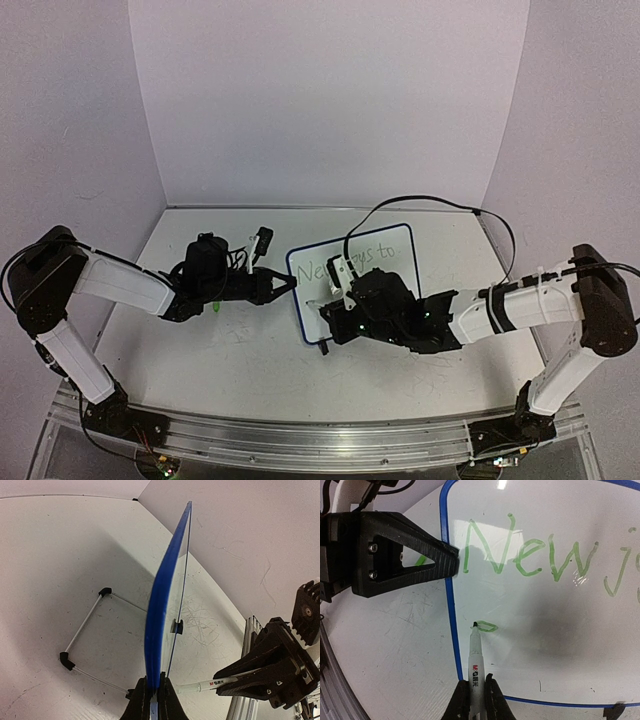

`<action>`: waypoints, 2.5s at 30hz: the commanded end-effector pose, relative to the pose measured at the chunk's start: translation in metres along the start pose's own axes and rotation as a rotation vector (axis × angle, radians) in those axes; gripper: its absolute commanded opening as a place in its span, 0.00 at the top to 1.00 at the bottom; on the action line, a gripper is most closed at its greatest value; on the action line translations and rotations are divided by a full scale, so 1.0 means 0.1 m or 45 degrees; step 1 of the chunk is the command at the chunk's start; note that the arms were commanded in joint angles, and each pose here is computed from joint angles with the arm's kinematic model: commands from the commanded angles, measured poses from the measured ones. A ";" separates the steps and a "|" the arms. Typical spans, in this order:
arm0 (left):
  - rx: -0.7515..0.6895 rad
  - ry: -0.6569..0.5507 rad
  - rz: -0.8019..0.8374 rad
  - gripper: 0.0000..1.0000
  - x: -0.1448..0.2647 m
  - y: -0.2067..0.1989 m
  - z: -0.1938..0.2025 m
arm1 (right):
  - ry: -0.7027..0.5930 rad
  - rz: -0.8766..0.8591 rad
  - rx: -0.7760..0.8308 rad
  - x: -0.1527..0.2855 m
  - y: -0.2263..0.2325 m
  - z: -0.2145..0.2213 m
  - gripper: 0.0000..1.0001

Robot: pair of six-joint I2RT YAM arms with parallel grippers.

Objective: Write a sentence on the whiteboard

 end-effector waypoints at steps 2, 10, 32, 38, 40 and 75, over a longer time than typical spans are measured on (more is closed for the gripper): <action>-0.028 0.021 0.013 1.00 0.01 -0.05 0.01 | 0.015 0.002 -0.020 -0.01 -0.04 0.06 1.00; -0.021 0.027 0.010 1.00 0.01 -0.04 0.03 | 0.020 0.022 -0.023 0.01 -0.08 0.10 1.00; -0.023 0.029 0.009 1.00 0.00 -0.04 0.04 | -0.034 0.111 -0.022 0.09 -0.15 0.03 1.00; -0.023 0.030 0.008 1.00 0.00 -0.04 0.04 | -0.076 0.097 -0.020 0.15 -0.11 -0.07 1.00; -0.023 0.031 0.009 1.00 0.00 -0.04 0.04 | -0.090 0.042 -0.019 0.20 -0.07 -0.10 1.00; -0.031 0.025 0.016 1.00 0.01 -0.05 0.01 | -0.113 0.061 0.013 0.04 -0.06 -0.15 1.00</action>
Point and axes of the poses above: each gripper's point midway between its finger pads, its own x axis back along the fingers, its own y axis along the line the jaws close on, z = x × y, the point moved 8 cm from there along x, back along the fingers, and after that the axes turned 8 degrees about -x, right-handed, at the moved point
